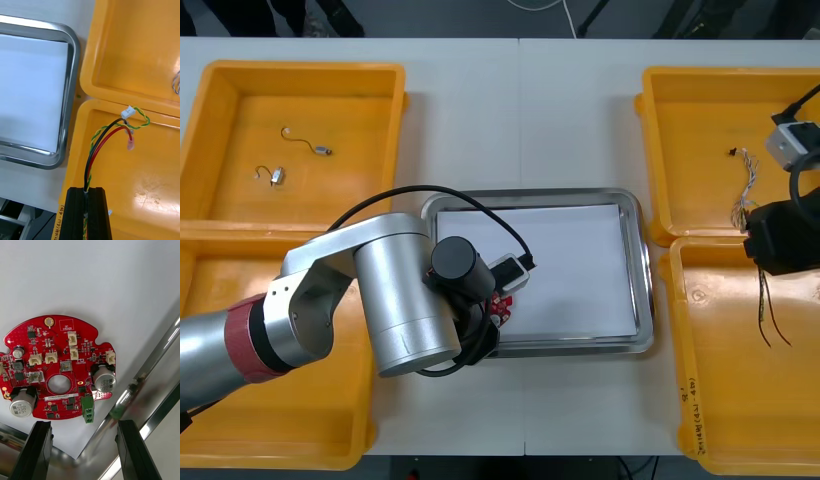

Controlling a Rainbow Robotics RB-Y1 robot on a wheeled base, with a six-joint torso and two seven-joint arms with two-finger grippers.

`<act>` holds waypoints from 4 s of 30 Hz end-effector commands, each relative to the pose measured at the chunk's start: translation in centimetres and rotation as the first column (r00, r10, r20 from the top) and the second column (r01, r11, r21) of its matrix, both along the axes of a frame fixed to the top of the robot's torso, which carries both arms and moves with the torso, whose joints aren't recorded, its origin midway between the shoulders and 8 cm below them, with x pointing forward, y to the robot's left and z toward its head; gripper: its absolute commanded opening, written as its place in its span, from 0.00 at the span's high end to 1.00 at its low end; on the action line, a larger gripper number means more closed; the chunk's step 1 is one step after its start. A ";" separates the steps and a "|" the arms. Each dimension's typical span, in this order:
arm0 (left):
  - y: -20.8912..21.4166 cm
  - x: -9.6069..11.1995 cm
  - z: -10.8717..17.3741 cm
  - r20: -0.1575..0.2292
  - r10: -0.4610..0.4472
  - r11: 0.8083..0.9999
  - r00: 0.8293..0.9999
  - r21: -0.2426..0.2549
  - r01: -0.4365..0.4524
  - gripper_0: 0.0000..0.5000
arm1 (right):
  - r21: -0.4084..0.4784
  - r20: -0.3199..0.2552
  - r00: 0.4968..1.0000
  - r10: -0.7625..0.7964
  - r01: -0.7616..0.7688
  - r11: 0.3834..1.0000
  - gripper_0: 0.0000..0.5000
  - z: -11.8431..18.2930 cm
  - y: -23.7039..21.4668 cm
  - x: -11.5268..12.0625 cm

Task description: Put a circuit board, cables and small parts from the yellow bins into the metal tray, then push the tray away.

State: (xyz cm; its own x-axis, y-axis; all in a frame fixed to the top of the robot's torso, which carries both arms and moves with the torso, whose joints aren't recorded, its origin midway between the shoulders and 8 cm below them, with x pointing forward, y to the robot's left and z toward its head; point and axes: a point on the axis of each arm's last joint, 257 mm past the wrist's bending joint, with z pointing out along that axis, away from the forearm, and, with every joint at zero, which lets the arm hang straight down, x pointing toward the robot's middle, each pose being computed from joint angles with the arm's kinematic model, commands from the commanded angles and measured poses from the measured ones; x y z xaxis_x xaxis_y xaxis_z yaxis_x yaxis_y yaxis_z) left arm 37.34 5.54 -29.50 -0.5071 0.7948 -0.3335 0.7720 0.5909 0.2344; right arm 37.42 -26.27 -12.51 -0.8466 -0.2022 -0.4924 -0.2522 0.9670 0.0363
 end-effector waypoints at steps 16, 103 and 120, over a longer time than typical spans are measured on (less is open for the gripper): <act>0.2 2.4 6.9 0.008 0.139 0.982 0.990 -0.134 -0.136 0.00 | -0.068 -0.008 0.994 0.105 -0.105 0.992 1.00 0.6 2.0 0.2; 32.3 21.0 19.2 0.141 0.504 0.863 0.852 -0.119 -0.490 0.00 | -0.471 -0.169 0.459 0.872 -0.815 0.338 1.00 -14.8 17.6 1.6; 33.6 21.7 18.1 0.105 0.539 0.841 0.836 -0.133 -0.525 0.00 | -0.452 -0.188 0.474 0.860 -0.819 0.353 0.97 -17.2 16.8 1.0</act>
